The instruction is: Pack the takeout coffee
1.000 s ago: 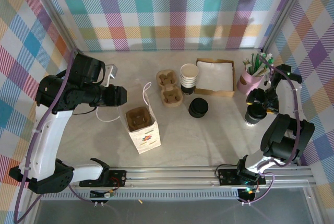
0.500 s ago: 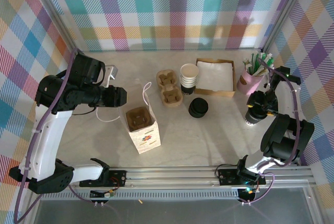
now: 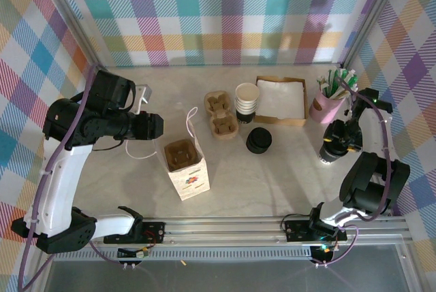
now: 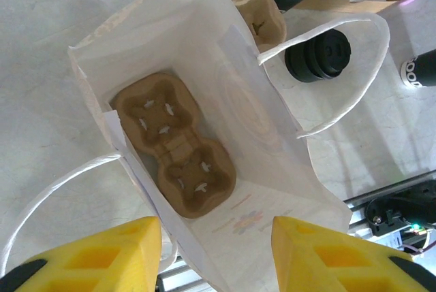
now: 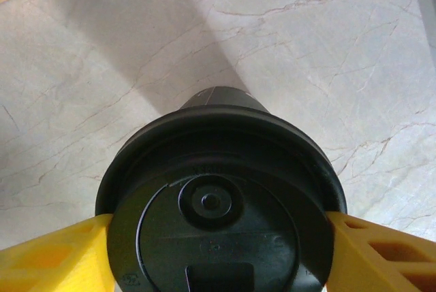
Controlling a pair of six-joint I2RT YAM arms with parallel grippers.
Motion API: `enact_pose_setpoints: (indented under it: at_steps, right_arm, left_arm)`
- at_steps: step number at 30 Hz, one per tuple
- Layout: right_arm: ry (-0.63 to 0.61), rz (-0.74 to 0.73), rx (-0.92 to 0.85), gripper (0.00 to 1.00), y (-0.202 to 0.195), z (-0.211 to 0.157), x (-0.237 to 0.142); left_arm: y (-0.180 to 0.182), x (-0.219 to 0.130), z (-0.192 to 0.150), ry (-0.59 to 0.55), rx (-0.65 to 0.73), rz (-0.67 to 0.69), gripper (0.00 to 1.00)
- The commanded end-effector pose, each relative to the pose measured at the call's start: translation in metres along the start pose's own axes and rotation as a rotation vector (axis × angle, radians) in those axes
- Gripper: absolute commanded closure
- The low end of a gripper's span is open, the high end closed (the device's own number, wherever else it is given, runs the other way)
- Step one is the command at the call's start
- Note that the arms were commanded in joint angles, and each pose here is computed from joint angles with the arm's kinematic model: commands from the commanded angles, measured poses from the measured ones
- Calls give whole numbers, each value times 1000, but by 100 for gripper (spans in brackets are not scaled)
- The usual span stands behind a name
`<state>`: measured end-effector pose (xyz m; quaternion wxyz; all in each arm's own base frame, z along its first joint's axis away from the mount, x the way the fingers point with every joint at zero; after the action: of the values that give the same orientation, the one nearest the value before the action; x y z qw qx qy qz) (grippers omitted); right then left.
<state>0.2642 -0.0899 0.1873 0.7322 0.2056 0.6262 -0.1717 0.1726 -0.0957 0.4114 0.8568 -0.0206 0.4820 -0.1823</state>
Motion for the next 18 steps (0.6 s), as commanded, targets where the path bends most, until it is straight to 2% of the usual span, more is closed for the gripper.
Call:
enact_pose_setpoints:
  at_steps: [1, 9, 18]
  right_arm:
    - [29, 38, -21, 34, 12, -19, -9]
    - [9, 32, -184, 35, 59, -53, -23]
    - [-15, 15, -326, 36, 114, -109, -34]
  left_arm:
    - [3, -10, -2, -30, 18, 15, 54]
    - [2, -9, 3, -71, 58, 3, 54]
    - [1, -12, 4, -103, 130, -1, 54]
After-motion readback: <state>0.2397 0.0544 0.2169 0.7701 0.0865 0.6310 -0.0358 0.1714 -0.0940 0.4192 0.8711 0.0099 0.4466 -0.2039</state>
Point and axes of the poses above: each hand's point on the last joint's axis, 136 mm out from that joint toward the fingers, its own x axis out along the fingers, its own y axis along the line the jaws close on, z = x × y, the point moved 6 cm from there along -x, back along the fingers, and after that the axes turned 7 degrees about x, right-handed, at the moved point
